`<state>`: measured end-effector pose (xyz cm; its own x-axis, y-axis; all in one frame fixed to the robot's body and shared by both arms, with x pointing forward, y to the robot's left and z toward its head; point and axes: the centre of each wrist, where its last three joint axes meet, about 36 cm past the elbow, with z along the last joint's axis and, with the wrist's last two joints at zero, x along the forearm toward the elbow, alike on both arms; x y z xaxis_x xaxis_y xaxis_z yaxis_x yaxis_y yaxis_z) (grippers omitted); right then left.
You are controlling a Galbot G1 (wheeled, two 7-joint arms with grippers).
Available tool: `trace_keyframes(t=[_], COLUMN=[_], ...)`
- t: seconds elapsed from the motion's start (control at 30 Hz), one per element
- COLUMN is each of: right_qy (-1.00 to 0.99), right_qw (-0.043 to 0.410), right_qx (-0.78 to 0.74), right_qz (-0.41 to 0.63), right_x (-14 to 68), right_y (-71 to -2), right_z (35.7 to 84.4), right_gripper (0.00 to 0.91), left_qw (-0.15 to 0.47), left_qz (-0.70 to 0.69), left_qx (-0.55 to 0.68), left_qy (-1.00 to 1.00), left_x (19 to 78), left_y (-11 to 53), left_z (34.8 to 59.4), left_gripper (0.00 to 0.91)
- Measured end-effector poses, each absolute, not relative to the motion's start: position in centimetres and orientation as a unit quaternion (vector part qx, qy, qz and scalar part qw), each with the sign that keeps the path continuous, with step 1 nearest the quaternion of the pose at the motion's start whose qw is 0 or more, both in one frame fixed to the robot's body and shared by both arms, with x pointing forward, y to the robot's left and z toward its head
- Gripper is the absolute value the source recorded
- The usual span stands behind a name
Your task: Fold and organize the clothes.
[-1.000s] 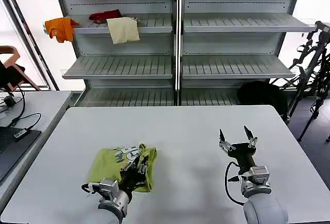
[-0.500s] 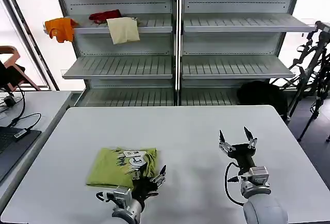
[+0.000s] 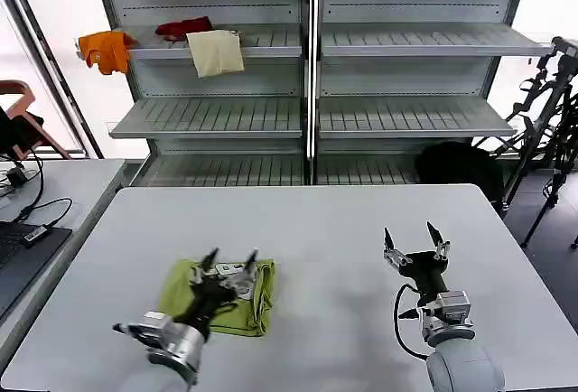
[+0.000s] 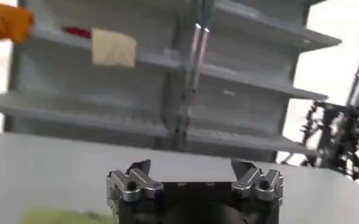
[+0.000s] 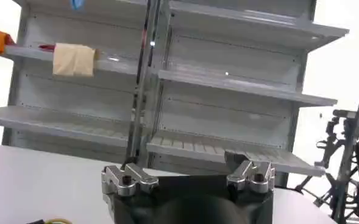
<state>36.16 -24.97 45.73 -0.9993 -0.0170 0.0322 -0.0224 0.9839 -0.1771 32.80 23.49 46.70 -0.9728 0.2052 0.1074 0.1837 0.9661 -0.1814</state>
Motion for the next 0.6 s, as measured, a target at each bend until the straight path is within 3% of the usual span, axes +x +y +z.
trace_keyframes(t=[0.23, 0.6], right_qy=[-0.996, -0.996], right_qw=[0.016, 0.018], right_qx=[0.010, 0.007], right_qz=[0.090, 0.092], right_x=[36.3, 36.0], right_y=[-25.0, -25.3], right_z=[45.7, 45.5], right_gripper=[0.907, 0.907], left_qw=[0.086, 0.145], left_qz=[0.079, 0.071], left_qx=[-0.055, -0.029], left_qy=[-0.992, -0.986], left_x=[33.2, 32.4], left_y=[29.7, 32.4], left_z=[46.3, 43.1], left_gripper=[0.907, 0.907])
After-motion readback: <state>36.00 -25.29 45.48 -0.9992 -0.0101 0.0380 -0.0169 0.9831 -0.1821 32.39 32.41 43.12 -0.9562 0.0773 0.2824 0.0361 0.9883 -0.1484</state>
